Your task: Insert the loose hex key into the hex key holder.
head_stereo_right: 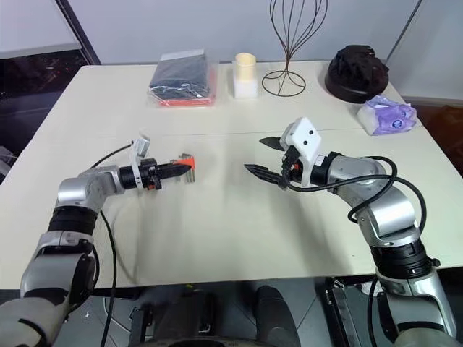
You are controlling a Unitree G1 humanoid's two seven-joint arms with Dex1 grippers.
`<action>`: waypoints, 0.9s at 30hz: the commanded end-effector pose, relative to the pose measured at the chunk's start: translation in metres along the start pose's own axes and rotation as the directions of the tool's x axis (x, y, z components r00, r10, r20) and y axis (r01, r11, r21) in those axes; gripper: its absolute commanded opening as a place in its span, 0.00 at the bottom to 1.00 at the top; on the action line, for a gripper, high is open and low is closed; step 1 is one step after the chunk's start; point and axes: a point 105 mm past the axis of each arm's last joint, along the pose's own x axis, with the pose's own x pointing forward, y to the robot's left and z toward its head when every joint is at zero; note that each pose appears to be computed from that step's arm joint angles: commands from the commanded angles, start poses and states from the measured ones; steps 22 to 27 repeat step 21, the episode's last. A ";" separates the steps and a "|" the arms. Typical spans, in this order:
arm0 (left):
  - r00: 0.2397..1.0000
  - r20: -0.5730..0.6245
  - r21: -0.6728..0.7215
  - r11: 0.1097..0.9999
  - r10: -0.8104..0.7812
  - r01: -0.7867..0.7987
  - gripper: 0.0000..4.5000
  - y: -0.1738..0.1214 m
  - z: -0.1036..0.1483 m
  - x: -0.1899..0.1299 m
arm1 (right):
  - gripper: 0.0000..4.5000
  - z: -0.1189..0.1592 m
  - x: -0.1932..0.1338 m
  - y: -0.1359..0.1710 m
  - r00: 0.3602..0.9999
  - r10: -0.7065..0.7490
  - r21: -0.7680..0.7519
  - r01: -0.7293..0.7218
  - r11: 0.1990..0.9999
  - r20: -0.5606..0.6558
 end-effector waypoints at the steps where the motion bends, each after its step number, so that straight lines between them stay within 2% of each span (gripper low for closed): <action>1: 1.000 -0.002 -0.031 0.999 0.024 -0.024 0.28 0.006 0.000 0.000 | 0.83 0.014 0.007 0.001 0.999 0.009 -0.052 -0.006 0.999 0.050; 7: 0.990 -0.046 -0.004 0.991 0.130 -0.130 0.97 0.022 -0.004 -0.005 | 0.83 0.014 0.009 0.001 0.998 0.016 -0.045 -0.013 0.999 0.064; 9: 0.965 -0.072 0.068 0.966 0.254 -0.249 0.99 0.039 -0.005 -0.015 | 0.83 0.013 0.007 0.002 0.998 0.017 -0.042 -0.014 0.999 0.056; 12: 0.907 -0.091 0.253 0.890 0.411 -0.379 0.99 0.059 0.001 -0.043 | 0.83 0.007 -0.001 0.003 0.999 0.013 -0.037 -0.012 0.999 0.030; 15: 0.877 -0.087 0.452 0.804 0.472 -0.387 0.99 0.063 0.012 -0.063 | 0.83 0.001 -0.009 0.004 1.000 0.014 -0.036 -0.015 0.999 -0.004; 17: 0.873 -0.047 0.576 0.727 0.486 -0.374 0.99 0.055 0.029 -0.073 | 0.83 -0.004 -0.018 0.002 1.000 0.011 -0.026 -0.012 1.000 -0.029; 20: 0.892 0.011 0.647 0.677 0.452 -0.351 0.99 0.039 0.045 -0.075 | 0.83 -0.009 -0.028 -0.001 0.999 0.009 -0.009 -0.009 1.000 -0.052; 21: 0.913 0.030 0.652 0.685 0.406 -0.326 0.99 0.028 0.048 -0.072 | 0.83 -0.012 -0.031 -0.001 0.998 0.010 -0.004 -0.010 1.000 -0.064; 27: 0.913 0.030 0.652 0.685 0.406 -0.326 0.99 0.028 0.048 -0.072 | 0.83 -0.012 -0.031 -0.001 0.998 0.010 -0.004 -0.010 1.000 -0.064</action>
